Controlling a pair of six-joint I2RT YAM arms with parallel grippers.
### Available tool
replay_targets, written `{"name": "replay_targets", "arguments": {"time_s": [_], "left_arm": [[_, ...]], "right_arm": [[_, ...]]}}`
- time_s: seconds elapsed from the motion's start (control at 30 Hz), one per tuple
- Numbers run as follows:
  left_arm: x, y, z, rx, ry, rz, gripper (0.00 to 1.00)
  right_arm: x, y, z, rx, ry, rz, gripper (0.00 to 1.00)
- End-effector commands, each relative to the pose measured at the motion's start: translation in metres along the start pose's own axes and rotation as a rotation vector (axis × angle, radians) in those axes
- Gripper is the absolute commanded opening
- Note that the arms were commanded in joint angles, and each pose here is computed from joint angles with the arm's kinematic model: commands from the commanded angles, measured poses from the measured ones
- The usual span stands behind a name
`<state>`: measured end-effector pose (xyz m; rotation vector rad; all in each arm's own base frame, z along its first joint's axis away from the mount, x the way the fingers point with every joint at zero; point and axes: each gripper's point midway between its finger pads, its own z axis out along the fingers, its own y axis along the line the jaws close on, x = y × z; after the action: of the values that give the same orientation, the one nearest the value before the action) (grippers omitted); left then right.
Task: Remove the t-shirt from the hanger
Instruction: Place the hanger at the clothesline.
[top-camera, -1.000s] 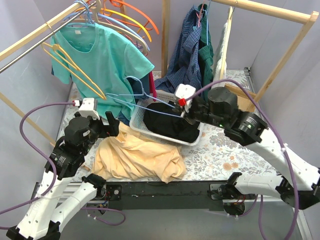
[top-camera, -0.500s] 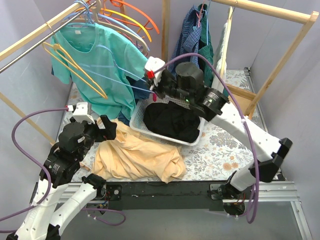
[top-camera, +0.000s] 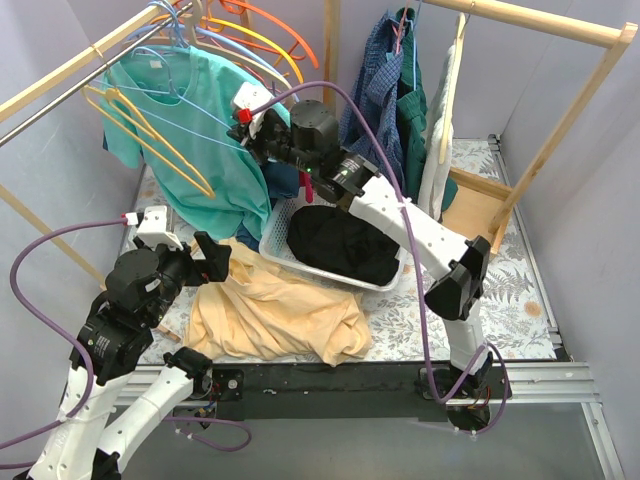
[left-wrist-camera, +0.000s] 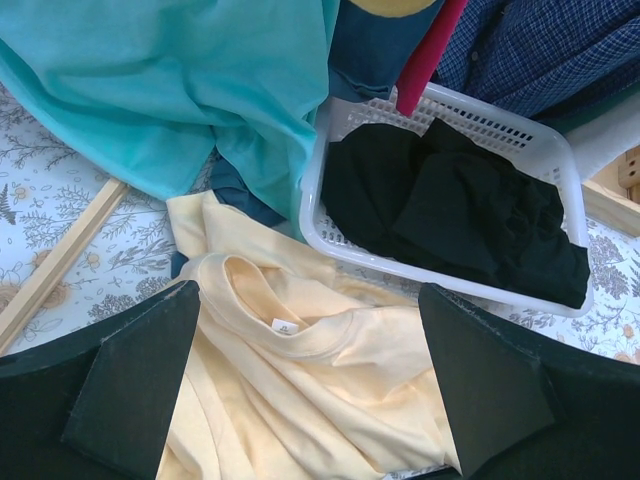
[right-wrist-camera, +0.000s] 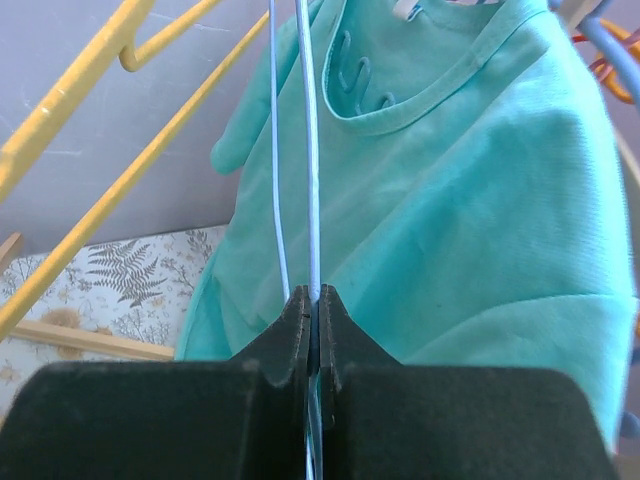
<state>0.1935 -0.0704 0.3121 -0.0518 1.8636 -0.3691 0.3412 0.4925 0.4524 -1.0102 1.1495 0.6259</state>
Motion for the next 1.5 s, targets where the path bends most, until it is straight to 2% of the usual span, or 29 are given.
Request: {"name": "replay_targets", "arguments": {"time_s": [0.0,0.33,0.9,1.1,1.27,1.3,1.33,1.4,1.47], "left_arm": [[-0.005,-0.005,-0.007,0.028,-0.008,-0.007,0.92],[-0.004,-0.009,-0.007,0.046,-0.001,-0.027,0.92],[-0.010,-0.012,-0.018,0.068,-0.008,-0.042,0.92],[-0.008,-0.010,-0.019,0.059,-0.007,-0.035,0.92],[-0.012,-0.009,-0.020,0.053,-0.018,-0.031,0.92],[-0.013,-0.009,-0.020,0.051,-0.020,-0.029,0.92],[-0.016,-0.009,-0.022,0.052,-0.028,-0.028,0.92],[-0.022,-0.009,-0.024,0.047,-0.044,-0.029,0.92],[-0.027,-0.008,-0.026,0.040,-0.057,-0.022,0.92]], "right_arm": [[-0.056,-0.017,0.009,0.062,-0.225,0.015,0.01],[-0.063,-0.029,0.032,0.132,-0.366,0.047,0.01],[-0.044,-0.030,0.061,0.176,-0.500,0.127,0.01],[-0.031,-0.019,0.065,0.147,-0.461,0.131,0.01],[-0.008,-0.012,0.062,0.125,-0.355,0.119,0.01],[-0.021,-0.014,0.052,0.124,-0.363,0.115,0.01],[-0.001,-0.006,0.051,0.107,-0.310,0.124,0.01],[-0.009,-0.002,0.035,0.082,-0.282,0.123,0.01],[0.011,0.008,0.024,0.064,-0.218,0.128,0.01]]}}
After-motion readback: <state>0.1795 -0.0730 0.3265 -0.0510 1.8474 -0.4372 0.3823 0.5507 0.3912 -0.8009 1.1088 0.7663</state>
